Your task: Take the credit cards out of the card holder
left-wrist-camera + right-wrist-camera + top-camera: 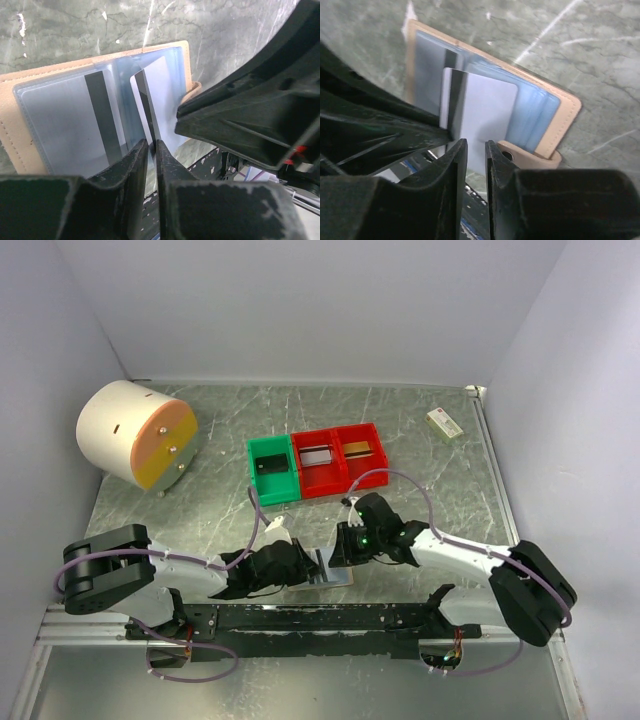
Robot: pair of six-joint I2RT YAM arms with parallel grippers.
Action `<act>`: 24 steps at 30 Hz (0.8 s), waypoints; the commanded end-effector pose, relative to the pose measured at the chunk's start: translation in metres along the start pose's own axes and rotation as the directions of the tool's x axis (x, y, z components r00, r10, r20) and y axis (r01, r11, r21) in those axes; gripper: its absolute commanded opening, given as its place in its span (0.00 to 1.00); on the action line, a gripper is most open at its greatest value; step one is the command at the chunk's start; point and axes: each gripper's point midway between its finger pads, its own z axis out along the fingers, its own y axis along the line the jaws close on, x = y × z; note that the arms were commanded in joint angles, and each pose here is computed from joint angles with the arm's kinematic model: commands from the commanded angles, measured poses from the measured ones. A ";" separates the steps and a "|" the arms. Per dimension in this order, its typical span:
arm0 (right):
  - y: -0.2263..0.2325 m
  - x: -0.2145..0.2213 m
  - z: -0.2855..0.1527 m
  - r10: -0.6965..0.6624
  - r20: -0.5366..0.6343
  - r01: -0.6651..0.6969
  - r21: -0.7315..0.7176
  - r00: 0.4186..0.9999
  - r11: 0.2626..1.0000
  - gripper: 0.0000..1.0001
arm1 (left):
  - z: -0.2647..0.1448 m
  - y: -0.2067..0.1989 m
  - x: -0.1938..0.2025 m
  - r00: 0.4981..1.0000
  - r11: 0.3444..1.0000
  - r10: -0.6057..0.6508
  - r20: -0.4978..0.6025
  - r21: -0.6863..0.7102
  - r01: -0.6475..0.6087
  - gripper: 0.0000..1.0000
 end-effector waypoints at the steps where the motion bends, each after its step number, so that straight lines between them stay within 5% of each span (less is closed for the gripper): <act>1: -0.017 0.005 0.005 -0.003 -0.018 0.004 0.072 1.000 0.997 0.20 | -0.003 -0.012 -0.006 0.999 0.998 -0.017 0.028 0.053 0.016 0.21; 14: -0.039 0.018 0.008 0.046 -0.022 -0.042 0.151 0.999 0.988 0.19 | -0.011 -0.001 -0.011 0.998 0.999 -0.035 0.049 0.019 0.035 0.07; 24: -0.037 0.020 0.010 0.048 -0.029 -0.044 0.128 0.998 0.991 0.19 | 0.000 -0.014 -0.003 1.000 0.998 -0.025 0.016 0.065 0.024 0.33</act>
